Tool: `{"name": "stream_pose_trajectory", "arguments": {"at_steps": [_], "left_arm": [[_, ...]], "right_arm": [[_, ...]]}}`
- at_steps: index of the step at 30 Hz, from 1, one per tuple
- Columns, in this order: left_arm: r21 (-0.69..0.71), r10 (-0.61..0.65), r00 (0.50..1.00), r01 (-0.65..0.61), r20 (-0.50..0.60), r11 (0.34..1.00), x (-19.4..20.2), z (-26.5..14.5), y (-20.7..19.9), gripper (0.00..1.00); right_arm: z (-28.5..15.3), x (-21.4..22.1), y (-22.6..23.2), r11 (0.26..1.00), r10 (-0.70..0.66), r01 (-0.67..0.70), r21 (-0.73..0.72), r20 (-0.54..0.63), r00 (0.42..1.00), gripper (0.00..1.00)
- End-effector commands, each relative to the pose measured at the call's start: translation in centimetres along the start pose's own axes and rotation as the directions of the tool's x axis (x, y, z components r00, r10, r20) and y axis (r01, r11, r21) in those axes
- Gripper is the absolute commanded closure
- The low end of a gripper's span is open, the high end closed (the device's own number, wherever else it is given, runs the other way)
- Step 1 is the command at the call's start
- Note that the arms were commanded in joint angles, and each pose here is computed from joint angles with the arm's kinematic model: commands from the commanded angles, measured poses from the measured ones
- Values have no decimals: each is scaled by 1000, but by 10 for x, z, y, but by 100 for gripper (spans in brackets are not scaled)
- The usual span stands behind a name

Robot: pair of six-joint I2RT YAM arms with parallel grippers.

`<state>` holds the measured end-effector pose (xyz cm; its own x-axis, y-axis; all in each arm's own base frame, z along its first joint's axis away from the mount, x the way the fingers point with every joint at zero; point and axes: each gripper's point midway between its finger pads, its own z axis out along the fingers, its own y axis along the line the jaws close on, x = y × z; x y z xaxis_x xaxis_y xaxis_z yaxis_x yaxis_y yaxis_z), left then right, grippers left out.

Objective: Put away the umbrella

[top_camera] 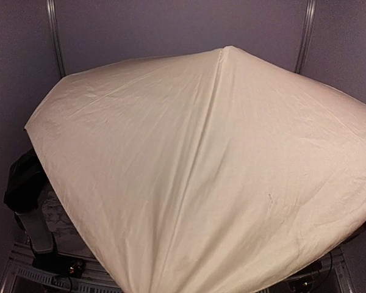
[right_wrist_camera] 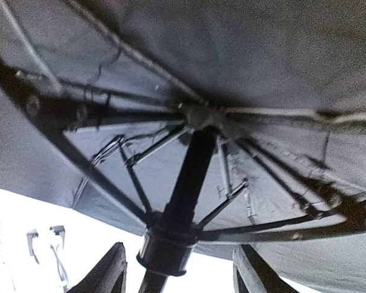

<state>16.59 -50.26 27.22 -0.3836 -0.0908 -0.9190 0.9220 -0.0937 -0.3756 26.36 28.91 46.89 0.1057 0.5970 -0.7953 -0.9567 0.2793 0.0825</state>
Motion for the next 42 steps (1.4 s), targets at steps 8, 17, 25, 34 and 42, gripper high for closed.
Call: {"name": "stream_pose_trajectory", "arguments": {"at_steps": [8,17,25,34,42], "left_arm": [[167,71,981,-102,183,981,-53,-14,-43,100],[175,31,986,-60,163,983,-46,-9,-36,100],[155,16,989,-39,148,987,-45,-7,-28,100],[82,0,990,-12,143,997,-42,-5,-12,92],[-77,-16,996,23,89,997,-27,-4,20,50]], "right_arm": [[-13,26,26,989,-32,12,-147,-133,991,54],[-7,26,23,989,26,-45,-140,-140,990,90],[-4,32,21,987,64,-87,-136,-165,984,72],[1,34,2,997,70,-74,-23,-168,983,100],[2,34,-32,965,-8,59,254,-196,981,100]]}}
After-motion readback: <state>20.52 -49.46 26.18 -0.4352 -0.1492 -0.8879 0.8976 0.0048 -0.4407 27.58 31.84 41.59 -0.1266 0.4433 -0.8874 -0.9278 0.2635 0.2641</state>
